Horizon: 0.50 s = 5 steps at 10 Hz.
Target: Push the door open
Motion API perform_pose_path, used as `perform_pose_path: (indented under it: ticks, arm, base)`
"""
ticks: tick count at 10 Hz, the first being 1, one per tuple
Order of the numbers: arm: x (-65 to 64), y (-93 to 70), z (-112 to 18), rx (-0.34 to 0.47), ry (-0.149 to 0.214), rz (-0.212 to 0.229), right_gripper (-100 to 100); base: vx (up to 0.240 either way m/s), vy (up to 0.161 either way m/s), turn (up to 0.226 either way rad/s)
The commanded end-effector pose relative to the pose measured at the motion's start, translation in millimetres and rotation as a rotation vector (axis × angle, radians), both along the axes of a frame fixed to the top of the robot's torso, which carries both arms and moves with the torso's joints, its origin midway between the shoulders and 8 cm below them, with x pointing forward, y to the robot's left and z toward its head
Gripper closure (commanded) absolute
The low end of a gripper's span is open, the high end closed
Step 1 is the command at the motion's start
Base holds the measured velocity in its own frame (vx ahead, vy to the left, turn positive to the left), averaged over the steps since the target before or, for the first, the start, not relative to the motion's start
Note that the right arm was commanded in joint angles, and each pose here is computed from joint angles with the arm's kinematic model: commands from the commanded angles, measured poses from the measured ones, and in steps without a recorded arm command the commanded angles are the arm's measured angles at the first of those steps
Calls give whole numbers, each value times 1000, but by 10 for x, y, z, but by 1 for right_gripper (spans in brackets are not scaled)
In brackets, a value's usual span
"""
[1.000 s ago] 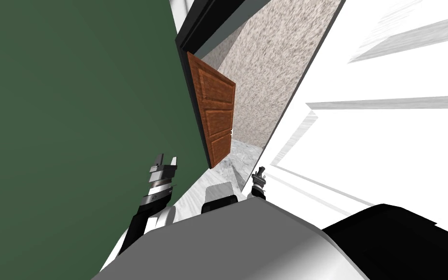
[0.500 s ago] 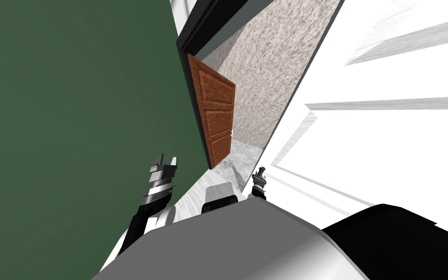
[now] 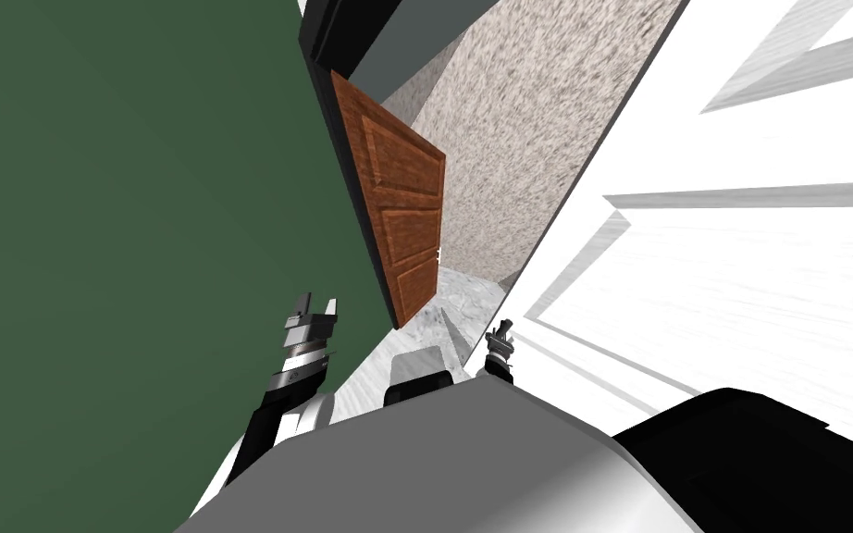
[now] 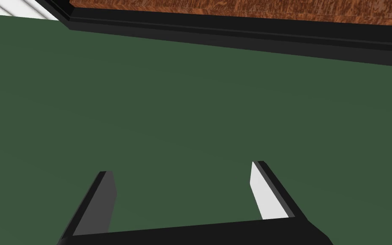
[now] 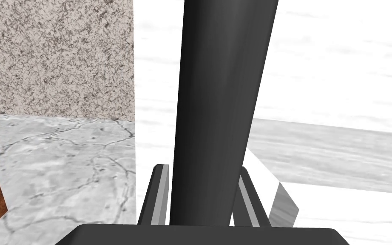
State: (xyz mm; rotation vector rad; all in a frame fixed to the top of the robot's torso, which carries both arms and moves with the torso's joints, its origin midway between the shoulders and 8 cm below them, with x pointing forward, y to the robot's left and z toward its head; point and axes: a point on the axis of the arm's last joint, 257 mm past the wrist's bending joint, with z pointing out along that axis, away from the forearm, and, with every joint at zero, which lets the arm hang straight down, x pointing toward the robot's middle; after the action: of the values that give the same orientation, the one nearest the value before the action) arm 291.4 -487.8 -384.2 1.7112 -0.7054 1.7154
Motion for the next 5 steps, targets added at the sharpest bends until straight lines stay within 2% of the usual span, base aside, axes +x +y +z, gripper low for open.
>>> perform_pose_path:
  ticks: [1,5]
  arm:
    - [-55,-134,72,-20,-13,-26,100]
    - [-285,-425,102,-25,-16,-104,100]
  base:
    - [174,-104,-49]
    - [188,-116,-49]
